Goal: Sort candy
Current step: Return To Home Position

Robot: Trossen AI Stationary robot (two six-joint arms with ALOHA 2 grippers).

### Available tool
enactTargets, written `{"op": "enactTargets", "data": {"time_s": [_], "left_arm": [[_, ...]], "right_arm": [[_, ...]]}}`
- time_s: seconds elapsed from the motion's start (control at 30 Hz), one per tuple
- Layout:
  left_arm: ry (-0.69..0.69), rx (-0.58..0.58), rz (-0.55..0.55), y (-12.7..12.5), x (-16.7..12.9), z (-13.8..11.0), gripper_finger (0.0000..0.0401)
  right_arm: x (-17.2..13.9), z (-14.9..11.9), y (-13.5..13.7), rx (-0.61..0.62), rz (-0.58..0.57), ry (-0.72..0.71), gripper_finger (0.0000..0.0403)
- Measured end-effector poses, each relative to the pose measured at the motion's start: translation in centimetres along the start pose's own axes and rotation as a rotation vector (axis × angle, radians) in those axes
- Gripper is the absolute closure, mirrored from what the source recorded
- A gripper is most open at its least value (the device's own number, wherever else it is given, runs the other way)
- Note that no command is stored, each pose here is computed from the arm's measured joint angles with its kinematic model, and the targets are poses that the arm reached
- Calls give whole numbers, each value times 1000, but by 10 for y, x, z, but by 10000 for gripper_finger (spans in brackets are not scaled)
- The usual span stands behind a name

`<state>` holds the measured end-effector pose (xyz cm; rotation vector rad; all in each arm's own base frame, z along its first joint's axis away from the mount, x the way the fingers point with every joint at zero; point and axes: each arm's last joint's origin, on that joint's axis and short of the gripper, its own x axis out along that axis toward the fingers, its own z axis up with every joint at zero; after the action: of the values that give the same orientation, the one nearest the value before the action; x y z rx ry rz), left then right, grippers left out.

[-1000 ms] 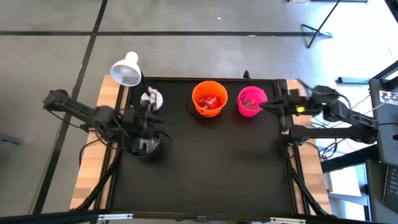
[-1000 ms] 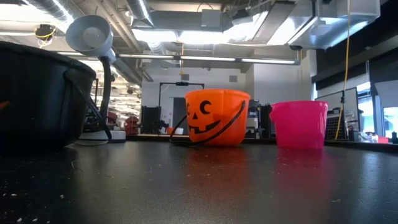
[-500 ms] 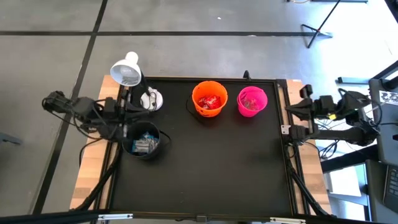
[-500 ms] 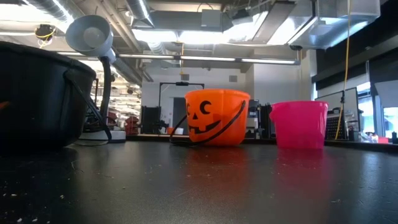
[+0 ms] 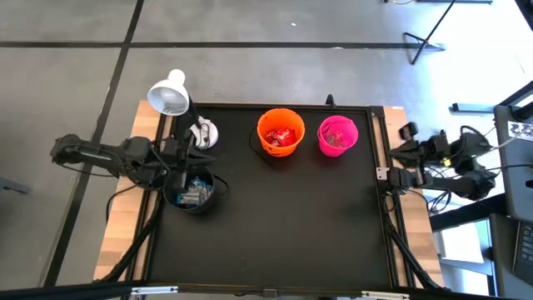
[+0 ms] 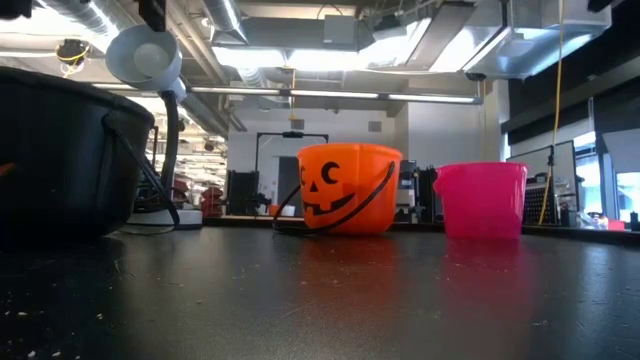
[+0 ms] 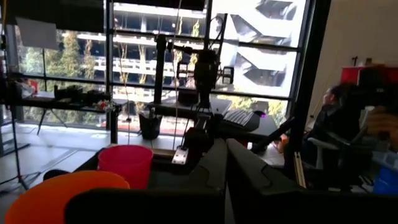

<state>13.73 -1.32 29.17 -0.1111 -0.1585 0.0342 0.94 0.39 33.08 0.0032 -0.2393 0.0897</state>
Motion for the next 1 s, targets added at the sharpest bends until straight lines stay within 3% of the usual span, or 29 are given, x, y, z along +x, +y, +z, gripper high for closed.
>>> {"op": "enactTargets", "data": {"time_s": [0.17,0.37,0.7,1.0], "left_arm": [[-87,2,-22,8,-13,-9,401],[-141,-3,-13,17,-35,-24,401],[-182,4,-87,19,-52,-50,401],[-152,2,-11,24,-51,-74,401]], "right_arm": [[21,-40,-2,21,102,-53,401],[38,-85,-5,-12,117,-39,401],[45,-123,-10,-8,40,29,400],[47,-143,-11,-24,35,72,400]]}}
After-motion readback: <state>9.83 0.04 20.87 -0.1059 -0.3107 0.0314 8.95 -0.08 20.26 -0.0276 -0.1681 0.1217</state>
